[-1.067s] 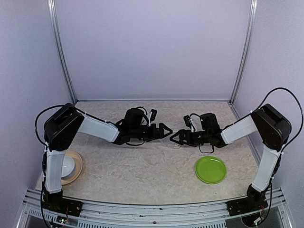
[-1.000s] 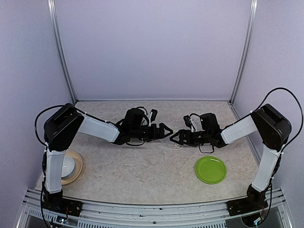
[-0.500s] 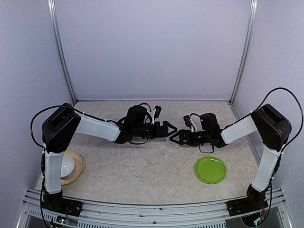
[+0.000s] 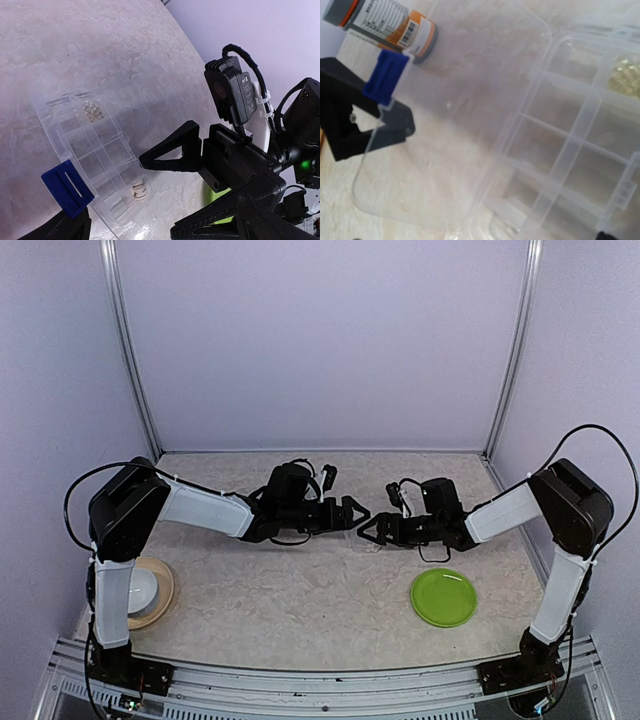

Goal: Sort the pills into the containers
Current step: Close the lid of the pill container.

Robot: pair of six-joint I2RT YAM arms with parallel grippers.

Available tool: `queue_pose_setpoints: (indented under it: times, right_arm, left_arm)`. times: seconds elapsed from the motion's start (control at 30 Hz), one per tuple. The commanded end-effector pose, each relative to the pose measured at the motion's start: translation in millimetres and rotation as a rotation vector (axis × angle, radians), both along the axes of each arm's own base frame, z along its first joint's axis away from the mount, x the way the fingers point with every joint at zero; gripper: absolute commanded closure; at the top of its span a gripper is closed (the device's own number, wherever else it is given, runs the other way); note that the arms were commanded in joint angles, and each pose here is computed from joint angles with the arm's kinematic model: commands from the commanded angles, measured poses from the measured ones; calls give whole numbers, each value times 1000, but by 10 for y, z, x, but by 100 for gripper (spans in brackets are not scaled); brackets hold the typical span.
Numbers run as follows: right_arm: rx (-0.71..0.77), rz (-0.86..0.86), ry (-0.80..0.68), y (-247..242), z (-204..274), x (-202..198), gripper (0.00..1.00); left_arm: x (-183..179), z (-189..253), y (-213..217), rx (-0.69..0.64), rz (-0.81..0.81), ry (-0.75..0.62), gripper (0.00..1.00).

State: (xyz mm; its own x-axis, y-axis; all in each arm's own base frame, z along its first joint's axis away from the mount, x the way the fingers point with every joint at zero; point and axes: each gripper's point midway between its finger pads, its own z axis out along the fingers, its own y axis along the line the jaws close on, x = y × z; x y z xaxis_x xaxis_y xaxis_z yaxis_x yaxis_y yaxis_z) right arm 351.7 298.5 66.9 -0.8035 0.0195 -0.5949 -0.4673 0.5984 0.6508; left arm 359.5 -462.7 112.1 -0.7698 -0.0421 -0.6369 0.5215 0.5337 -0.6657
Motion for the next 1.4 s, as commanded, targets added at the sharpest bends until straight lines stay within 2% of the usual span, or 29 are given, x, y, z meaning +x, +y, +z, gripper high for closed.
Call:
queue_pose_setpoints:
  times: [0.0, 1.37]
  right_arm:
    - [33, 26, -37, 88, 116, 21, 0]
    - [76, 38, 3, 222, 68, -22, 0]
  left_arm:
    - [29, 96, -71, -20, -7, -33, 1]
    - [-192, -83, -367, -45, -102, 23, 1]
